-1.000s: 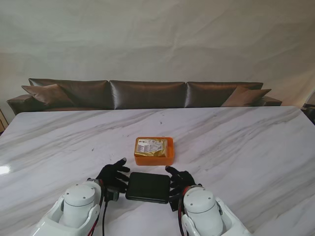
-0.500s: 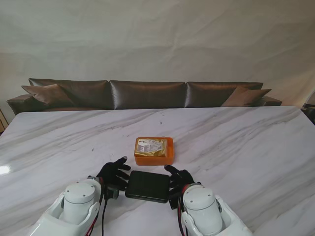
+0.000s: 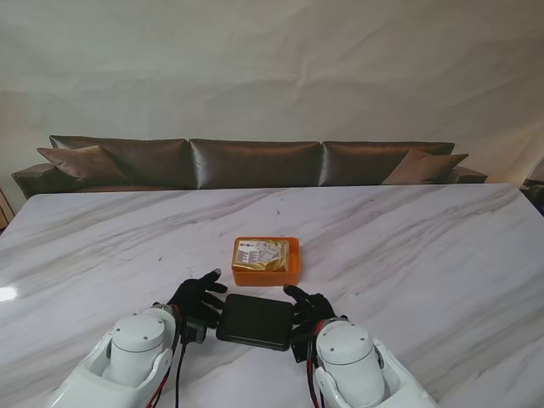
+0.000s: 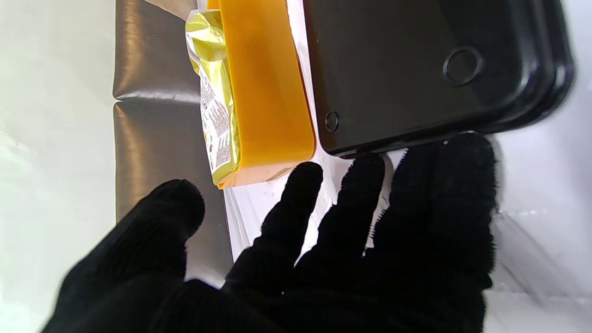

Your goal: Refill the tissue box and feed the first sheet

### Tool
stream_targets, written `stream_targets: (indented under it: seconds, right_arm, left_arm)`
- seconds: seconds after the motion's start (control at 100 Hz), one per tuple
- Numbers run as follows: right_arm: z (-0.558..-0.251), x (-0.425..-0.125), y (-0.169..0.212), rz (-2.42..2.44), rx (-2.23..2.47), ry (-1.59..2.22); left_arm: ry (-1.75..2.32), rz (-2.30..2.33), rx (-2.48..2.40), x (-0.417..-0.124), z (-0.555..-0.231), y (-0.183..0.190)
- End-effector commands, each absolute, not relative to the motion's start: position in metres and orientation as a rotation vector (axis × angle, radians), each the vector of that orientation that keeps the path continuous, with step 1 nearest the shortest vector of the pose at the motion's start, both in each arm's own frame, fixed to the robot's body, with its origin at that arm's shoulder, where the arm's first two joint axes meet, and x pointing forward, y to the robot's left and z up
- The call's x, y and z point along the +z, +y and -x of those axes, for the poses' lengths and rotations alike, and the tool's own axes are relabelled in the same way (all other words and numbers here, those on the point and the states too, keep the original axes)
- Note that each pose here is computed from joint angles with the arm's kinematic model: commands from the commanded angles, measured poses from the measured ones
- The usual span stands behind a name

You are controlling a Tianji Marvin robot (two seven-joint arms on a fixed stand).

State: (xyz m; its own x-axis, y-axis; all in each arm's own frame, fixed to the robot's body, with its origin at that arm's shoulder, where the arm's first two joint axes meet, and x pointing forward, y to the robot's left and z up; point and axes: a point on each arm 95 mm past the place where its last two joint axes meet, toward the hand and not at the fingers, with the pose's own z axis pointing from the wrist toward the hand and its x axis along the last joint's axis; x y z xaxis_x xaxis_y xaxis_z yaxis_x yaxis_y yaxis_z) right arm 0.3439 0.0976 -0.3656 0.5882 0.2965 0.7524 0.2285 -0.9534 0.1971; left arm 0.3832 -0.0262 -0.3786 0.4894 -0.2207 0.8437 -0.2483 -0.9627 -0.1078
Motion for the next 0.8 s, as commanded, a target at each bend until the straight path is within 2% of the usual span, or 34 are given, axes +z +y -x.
stream_targets:
  seconds: [0.0, 0.79]
  right_arm:
    - [-0.327, -0.378, 0.115, -2.816, 1.275, 0.502]
    - [-0.32, -0.359, 0.125, -2.816, 1.335, 0.519]
  left_arm:
    - [-0.451, -2.643, 1.455, -0.386, -0.374, -0.043]
    - [-0.497, -2.579, 1.516, -0.371, -0.376, -0.05]
